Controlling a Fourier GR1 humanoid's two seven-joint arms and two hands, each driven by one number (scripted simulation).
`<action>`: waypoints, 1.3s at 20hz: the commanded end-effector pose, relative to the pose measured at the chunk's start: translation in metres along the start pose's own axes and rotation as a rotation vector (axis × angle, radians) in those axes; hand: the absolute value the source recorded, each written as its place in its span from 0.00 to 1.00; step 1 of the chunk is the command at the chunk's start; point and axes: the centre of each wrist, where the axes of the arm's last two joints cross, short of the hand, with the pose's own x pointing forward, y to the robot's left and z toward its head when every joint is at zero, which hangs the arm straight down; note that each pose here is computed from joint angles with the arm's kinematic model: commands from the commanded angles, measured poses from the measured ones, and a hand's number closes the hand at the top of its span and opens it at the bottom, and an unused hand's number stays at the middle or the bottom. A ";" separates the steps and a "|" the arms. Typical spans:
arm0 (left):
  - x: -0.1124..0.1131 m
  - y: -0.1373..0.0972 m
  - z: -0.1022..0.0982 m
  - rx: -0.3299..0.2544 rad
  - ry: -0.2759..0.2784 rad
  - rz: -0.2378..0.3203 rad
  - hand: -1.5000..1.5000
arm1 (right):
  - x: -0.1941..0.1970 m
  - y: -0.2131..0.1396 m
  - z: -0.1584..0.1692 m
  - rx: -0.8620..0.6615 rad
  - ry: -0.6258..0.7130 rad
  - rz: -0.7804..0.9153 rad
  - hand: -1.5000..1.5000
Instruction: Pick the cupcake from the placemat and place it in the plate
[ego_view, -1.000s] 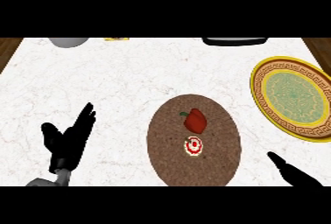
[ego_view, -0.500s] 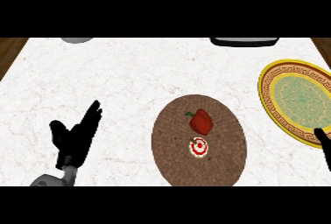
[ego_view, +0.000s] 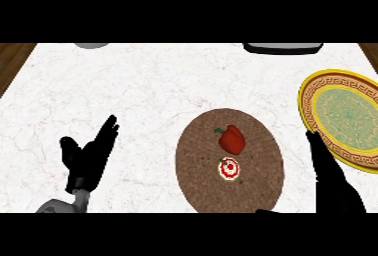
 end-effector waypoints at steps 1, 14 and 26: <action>-0.015 0.006 0.001 -0.001 0.086 -0.009 0.50 | 0.027 0.021 0.005 0.039 0.147 0.066 0.00; -0.019 0.008 0.001 0.004 0.085 0.006 0.50 | 0.069 0.077 -0.007 0.107 0.148 0.060 0.00; -0.018 0.007 0.003 0.009 0.083 0.019 0.50 | 0.057 0.102 -0.015 0.126 0.233 0.159 0.00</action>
